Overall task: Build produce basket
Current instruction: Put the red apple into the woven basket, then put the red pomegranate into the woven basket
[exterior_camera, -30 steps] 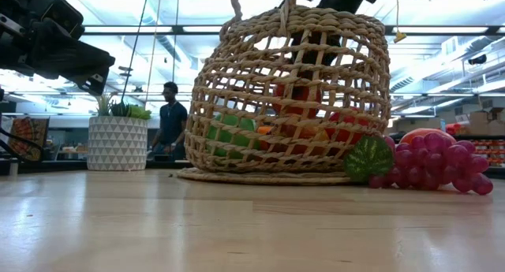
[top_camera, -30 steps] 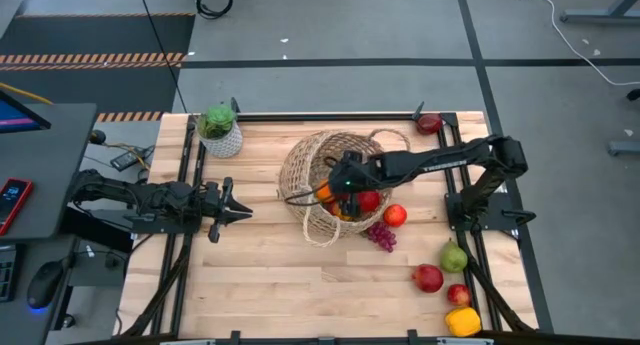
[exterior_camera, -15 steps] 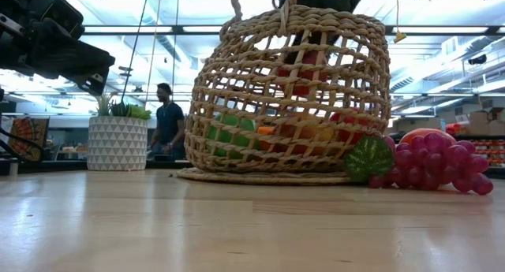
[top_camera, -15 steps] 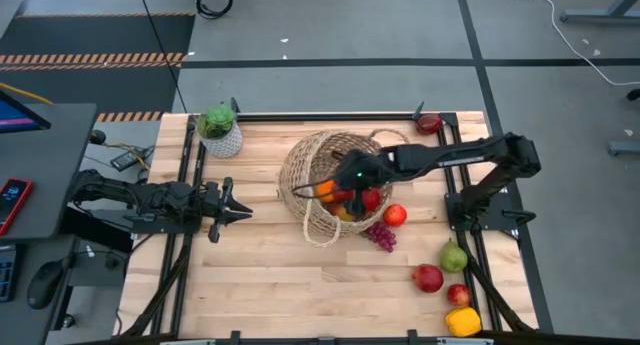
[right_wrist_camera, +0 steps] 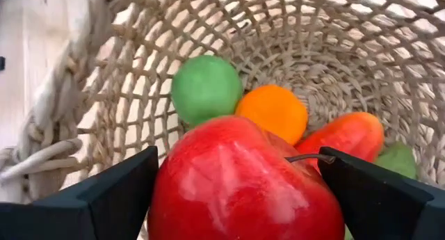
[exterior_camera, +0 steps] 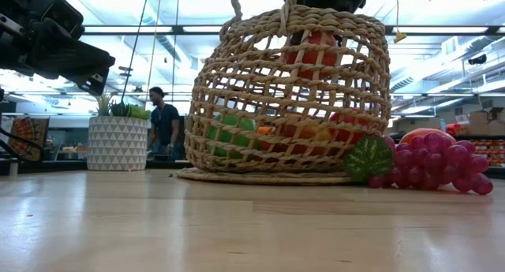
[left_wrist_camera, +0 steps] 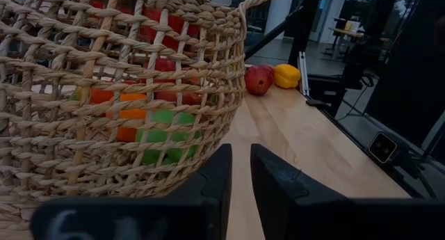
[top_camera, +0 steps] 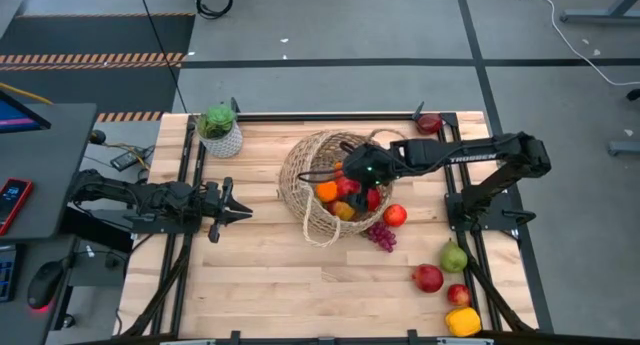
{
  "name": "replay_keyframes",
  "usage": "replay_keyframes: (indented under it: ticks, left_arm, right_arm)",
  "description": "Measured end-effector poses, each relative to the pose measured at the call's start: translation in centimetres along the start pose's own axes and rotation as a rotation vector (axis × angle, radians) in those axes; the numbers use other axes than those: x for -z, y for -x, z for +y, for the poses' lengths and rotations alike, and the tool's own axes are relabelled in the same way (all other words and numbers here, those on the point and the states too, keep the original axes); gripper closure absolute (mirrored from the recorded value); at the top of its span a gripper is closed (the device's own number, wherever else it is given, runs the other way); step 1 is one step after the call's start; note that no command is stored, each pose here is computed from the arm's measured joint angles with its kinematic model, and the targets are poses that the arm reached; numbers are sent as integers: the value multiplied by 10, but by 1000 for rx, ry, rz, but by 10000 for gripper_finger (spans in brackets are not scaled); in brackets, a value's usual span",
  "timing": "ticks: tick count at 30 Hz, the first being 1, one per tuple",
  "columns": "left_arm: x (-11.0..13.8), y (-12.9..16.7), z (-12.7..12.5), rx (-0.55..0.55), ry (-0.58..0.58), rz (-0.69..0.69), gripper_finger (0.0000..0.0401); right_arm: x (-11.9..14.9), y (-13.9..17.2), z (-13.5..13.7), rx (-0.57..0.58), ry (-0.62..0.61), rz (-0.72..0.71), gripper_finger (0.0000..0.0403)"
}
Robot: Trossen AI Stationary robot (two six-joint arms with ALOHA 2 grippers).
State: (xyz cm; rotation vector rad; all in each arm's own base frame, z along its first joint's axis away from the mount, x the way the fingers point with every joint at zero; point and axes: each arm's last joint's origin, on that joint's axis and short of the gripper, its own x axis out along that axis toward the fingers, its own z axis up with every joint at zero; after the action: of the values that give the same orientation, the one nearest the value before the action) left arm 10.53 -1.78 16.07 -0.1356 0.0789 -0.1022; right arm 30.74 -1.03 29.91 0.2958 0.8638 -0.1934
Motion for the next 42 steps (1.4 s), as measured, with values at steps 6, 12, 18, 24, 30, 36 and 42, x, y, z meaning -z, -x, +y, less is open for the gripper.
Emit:
replay_keyframes:
  ticks: [6,12,18,24,30,36,42]
  left_arm:
    - [0,0,0,0,0,0,345]
    - [0,0,0,0,0,0,338]
    - [0,0,0,0,0,0,342]
    - [0,0,0,0,0,0,345]
    - [0,0,0,0,0,0,339]
    - [0,0,0,0,0,0,340]
    - [0,0,0,0,0,0,343]
  right_arm:
    - [-1,0,-6,2,-28,14,4]
    - [-3,2,-10,30,-28,7,3]
    - [-32,39,-1,-19,39,-45,4]
    - [-60,104,6,-10,98,-122,4]
    - [-76,157,0,133,10,-255,5]
    - [-77,195,-22,306,-121,-392,16]
    - [-66,213,-42,276,-182,-359,34]
